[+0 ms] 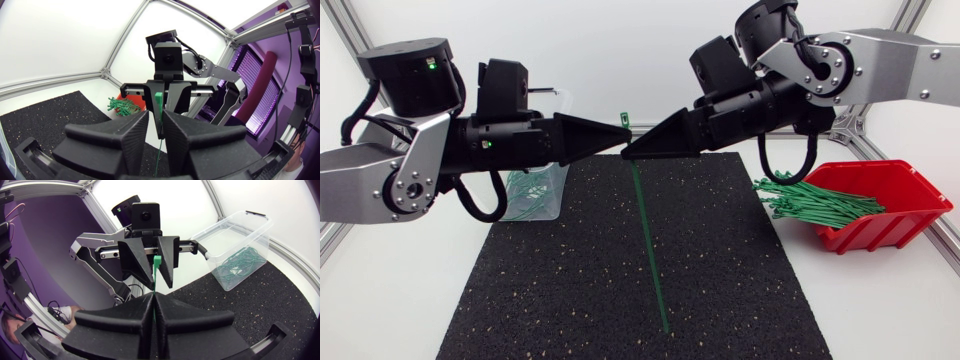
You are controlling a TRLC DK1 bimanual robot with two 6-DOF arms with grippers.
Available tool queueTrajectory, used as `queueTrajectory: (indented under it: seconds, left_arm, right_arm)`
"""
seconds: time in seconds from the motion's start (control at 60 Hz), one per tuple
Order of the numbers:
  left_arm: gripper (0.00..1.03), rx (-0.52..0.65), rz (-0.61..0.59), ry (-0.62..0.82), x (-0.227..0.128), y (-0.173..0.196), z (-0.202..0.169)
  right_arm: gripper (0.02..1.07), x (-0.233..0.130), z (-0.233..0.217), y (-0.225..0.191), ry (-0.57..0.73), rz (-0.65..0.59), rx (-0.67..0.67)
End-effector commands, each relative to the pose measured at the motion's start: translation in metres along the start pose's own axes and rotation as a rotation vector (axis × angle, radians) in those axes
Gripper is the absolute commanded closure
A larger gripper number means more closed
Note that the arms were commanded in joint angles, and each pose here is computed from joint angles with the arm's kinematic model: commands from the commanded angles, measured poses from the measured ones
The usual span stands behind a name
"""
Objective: Take a green cable tie from the red box, thread the tail through the head to close it, then place it in the transparent bin on the left.
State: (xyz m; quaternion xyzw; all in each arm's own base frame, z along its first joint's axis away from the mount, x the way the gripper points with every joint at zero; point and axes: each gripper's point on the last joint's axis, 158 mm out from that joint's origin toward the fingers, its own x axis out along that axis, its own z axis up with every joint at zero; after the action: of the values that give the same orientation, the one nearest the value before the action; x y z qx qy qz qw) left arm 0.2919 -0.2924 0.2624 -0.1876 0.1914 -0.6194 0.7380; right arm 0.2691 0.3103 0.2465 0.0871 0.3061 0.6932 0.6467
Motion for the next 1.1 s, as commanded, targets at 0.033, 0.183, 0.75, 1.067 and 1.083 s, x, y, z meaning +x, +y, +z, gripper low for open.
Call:
queueTrajectory:
  seconds: [0.033,0.183,0.75,1.067,1.083]
  left_arm:
    - [0.84,0.003,-0.011,-0.021,0.0035,-0.0032,0.0139]
    - [0.89,-0.001,-0.009,-0.021,0.0031,-0.0025,0.0136]
    - [0.98,0.001,-0.007,-0.023,0.0001,-0.0038,0.0103]
    - [0.84,0.007,-0.011,-0.019,-0.0003,-0.0085,0.0063]
    - [0.84,0.005,-0.011,-0.018,-0.0003,-0.0083,0.0057]
  right_arm:
    - [1.01,0.0032,-0.0059,0.0053,0.006,0.012,0.014]
    - [1.01,0.0031,-0.0055,0.0055,0.004,0.012,0.011]
    - [1.01,0.0065,-0.0075,0.0042,0.012,-0.006,-0.004]
    - [1.01,0.0024,-0.0054,0.0065,0.002,-0.013,-0.014]
    - [1.01,0.0022,-0.0051,0.0070,0.002,-0.013,-0.016]
